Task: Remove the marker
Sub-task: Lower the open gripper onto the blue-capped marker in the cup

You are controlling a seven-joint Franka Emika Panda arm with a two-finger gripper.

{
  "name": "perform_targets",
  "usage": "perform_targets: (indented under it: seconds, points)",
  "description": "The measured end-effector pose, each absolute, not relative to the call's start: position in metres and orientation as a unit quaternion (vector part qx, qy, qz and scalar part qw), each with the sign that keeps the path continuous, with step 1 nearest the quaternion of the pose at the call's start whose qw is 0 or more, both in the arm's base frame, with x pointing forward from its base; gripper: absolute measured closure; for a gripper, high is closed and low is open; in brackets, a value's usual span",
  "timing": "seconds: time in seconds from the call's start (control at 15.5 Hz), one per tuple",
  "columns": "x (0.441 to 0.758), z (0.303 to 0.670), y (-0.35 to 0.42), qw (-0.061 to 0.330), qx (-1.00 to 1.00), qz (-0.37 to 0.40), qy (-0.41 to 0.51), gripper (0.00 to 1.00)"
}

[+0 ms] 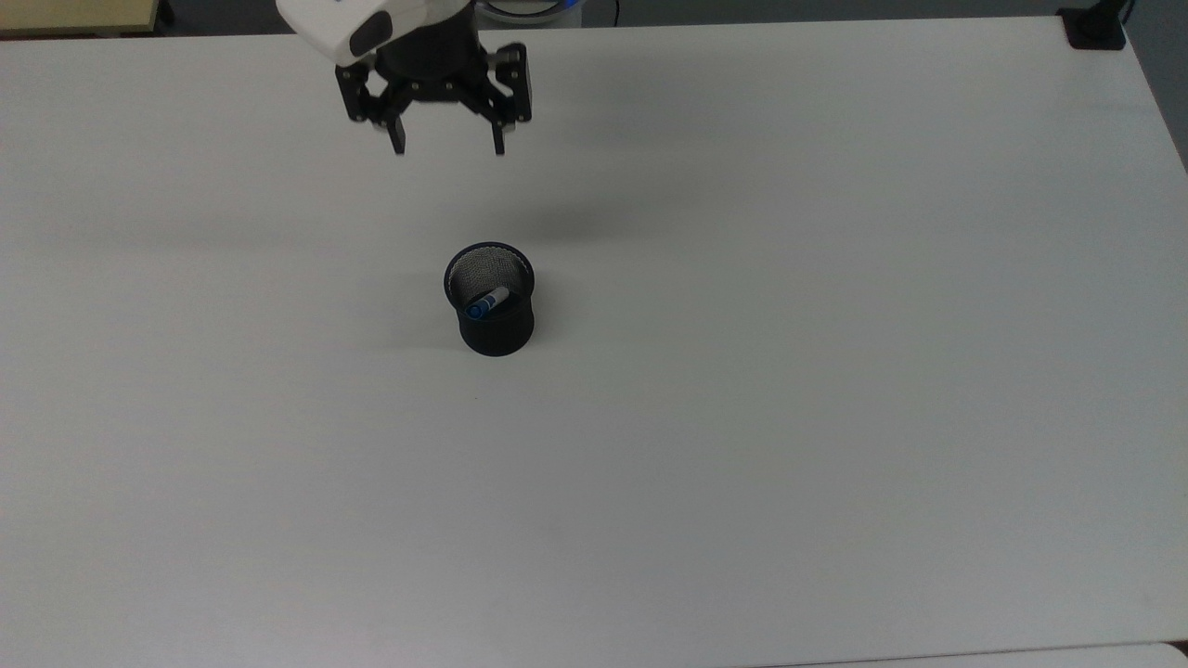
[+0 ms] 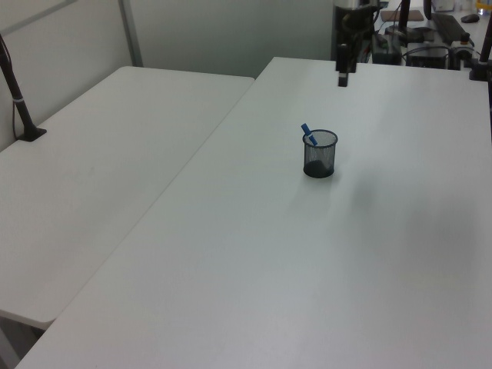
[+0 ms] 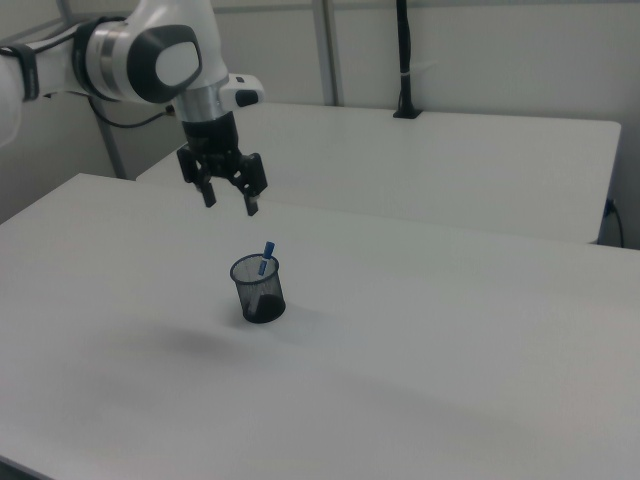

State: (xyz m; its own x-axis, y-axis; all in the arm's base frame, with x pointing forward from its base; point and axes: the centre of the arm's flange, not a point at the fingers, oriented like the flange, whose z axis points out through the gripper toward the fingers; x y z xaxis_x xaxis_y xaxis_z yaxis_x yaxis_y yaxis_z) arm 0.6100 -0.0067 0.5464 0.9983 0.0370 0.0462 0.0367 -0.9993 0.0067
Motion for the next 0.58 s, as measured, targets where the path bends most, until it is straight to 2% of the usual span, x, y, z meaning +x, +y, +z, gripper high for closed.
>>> perform_targets:
  seconds: [0.19, 0.39, 0.58]
  points:
    - [0.629, 0.533, -0.007, 0.003, 0.998, 0.059, 0.019, 0.10]
    - [0.648, 0.505, -0.008, 0.002, 0.997, 0.074, 0.014, 0.11]
    - [0.662, 0.468, -0.005, 0.001, 0.998, 0.061, 0.016, 0.20]
